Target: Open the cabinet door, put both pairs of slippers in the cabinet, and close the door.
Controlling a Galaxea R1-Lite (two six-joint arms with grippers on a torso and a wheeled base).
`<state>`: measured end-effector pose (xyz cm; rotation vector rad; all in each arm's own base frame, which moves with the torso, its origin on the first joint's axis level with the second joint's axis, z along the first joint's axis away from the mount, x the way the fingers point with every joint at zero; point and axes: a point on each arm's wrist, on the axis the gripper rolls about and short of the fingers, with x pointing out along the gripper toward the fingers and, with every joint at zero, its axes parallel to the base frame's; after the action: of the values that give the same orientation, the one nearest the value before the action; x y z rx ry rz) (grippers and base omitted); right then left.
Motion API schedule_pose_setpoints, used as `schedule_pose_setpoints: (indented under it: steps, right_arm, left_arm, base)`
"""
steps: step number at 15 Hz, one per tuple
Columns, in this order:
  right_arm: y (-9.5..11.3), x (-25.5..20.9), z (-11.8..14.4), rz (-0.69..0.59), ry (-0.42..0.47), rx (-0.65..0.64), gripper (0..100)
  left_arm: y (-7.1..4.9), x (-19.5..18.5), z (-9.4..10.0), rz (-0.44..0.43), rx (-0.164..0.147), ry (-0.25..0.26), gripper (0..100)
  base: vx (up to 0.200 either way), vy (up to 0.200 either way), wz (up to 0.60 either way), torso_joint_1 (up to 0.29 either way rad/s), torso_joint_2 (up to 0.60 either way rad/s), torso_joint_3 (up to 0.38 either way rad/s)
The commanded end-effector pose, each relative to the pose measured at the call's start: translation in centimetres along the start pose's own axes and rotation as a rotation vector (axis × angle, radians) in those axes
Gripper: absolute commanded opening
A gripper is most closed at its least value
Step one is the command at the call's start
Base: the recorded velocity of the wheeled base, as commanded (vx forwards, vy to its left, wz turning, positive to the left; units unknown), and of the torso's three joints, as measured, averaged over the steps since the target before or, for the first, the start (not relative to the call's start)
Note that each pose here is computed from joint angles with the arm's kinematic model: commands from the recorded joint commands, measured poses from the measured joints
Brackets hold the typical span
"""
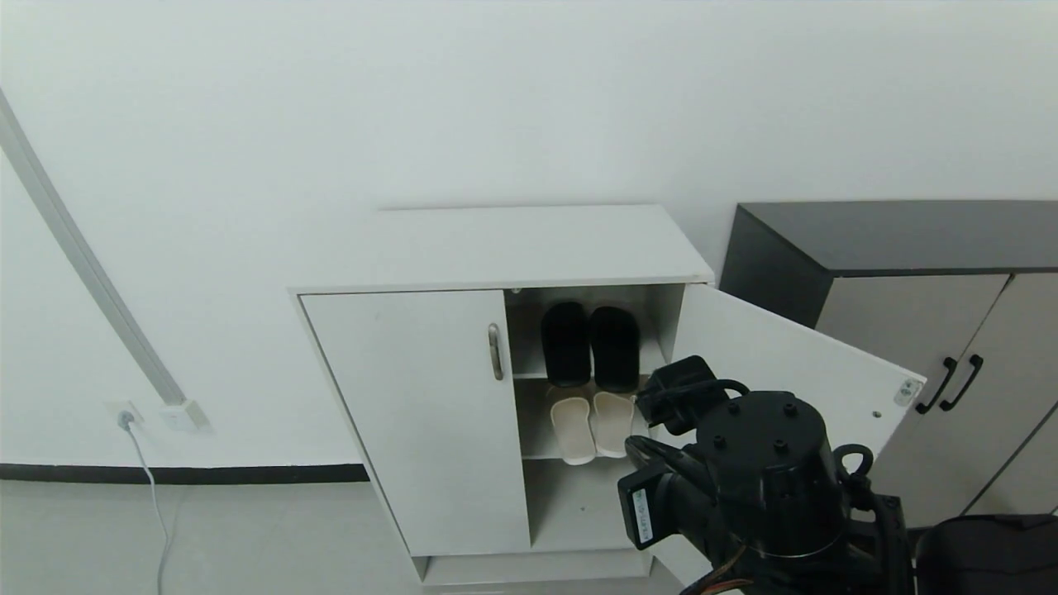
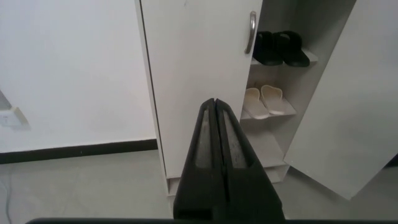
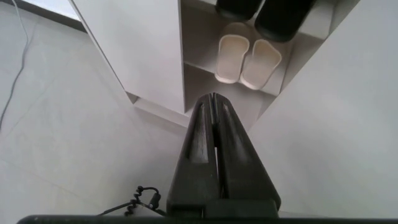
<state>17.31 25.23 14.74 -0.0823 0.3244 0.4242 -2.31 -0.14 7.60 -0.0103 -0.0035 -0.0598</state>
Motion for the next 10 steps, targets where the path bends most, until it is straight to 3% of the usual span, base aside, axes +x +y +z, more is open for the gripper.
schedule_pose_setpoints:
  steps: [1, 10]
  right_arm:
    - [0.02, 0.03, -0.04, 0.000, 0.001, -0.001, 0]
    - [-0.09, 0.11, 0.03, -0.004, 0.000, 0.002, 0]
  left_arm:
    - [0.00, 0.01, 0.01, 0.000, 0.000, 0.001, 0]
    - [0.00, 0.01, 0.01, 0.000, 0.000, 0.001, 0]
  base:
    - [0.000, 0.000, 0.00, 0.198, -0.51, -0.315]
    - [0.000, 0.000, 0.00, 0.238, -0.56, -0.325]
